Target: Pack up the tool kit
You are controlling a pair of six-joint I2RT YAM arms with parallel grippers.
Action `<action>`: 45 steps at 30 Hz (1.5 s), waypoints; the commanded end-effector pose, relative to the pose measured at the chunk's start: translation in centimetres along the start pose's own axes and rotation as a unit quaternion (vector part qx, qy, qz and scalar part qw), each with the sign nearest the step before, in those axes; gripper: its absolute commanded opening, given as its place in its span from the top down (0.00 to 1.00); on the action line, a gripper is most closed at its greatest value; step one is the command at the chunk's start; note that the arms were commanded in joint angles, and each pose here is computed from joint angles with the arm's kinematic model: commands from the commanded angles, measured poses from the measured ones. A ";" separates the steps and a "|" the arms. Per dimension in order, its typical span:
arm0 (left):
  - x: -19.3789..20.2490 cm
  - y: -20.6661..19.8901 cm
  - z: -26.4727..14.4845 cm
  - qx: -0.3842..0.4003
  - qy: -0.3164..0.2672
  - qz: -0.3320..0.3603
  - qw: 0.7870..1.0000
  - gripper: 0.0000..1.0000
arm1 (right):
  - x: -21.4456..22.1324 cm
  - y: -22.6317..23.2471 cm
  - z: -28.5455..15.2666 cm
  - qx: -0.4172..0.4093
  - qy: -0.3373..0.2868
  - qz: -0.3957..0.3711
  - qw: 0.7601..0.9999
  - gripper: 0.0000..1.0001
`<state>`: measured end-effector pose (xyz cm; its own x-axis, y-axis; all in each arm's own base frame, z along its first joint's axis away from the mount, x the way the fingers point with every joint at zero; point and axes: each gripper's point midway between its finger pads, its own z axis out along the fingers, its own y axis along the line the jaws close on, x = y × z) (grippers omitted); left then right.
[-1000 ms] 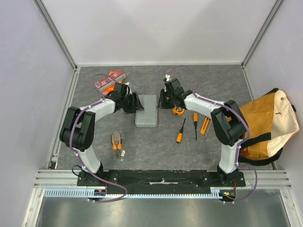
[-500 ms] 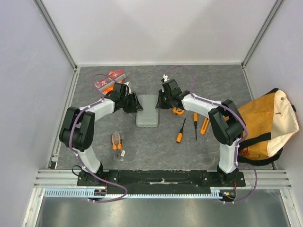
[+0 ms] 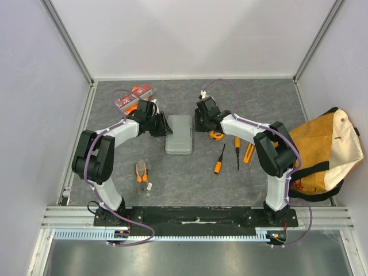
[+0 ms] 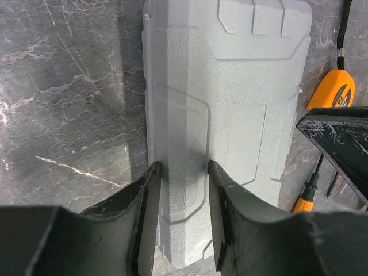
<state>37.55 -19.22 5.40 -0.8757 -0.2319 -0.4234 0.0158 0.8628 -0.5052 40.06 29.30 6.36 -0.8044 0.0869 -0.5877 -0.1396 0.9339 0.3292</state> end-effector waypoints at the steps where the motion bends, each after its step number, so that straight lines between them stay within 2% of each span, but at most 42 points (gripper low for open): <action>1: 3.0 3.7 0.7 -0.073 0.046 -0.009 0.996 0.75 | -0.6 0.0 -0.6 0.003 -0.011 -0.002 1.000 0.67; 9: 3.2 3.5 1.0 -0.065 0.050 -0.012 0.997 0.75 | -1.1 1.4 -0.9 -0.028 -0.014 -0.006 0.999 0.66; 15: 3.2 3.4 1.0 -0.064 0.050 -0.012 0.997 0.75 | 0.0 0.9 -0.2 -0.023 0.001 -0.007 1.000 0.67; 21: 3.5 3.6 1.1 -0.068 0.056 -0.015 0.996 0.76 | 1.9 -0.2 0.9 0.001 0.028 -0.015 0.999 0.71; 26: 4.8 4.5 0.8 -0.087 0.079 -0.026 0.993 0.85 | 3.9 -2.2 1.3 0.072 0.051 -0.058 0.994 0.75; 34: 7.0 5.7 0.0 -0.123 0.134 -0.037 0.983 0.89 | 7.0 -5.4 0.3 0.232 0.077 -0.169 0.955 0.79; 45: 8.0 7.1 -0.8 -0.180 0.157 -0.078 0.968 0.93 | 5.2 -7.9 -2.5 0.359 0.052 -0.214 0.907 0.82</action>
<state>37.28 -19.09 5.38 -0.9063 -0.2648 -0.3293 -0.0756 0.8684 -0.4901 39.17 29.52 6.38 -0.7033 -0.1781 -0.6882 -0.0762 0.9814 -0.1761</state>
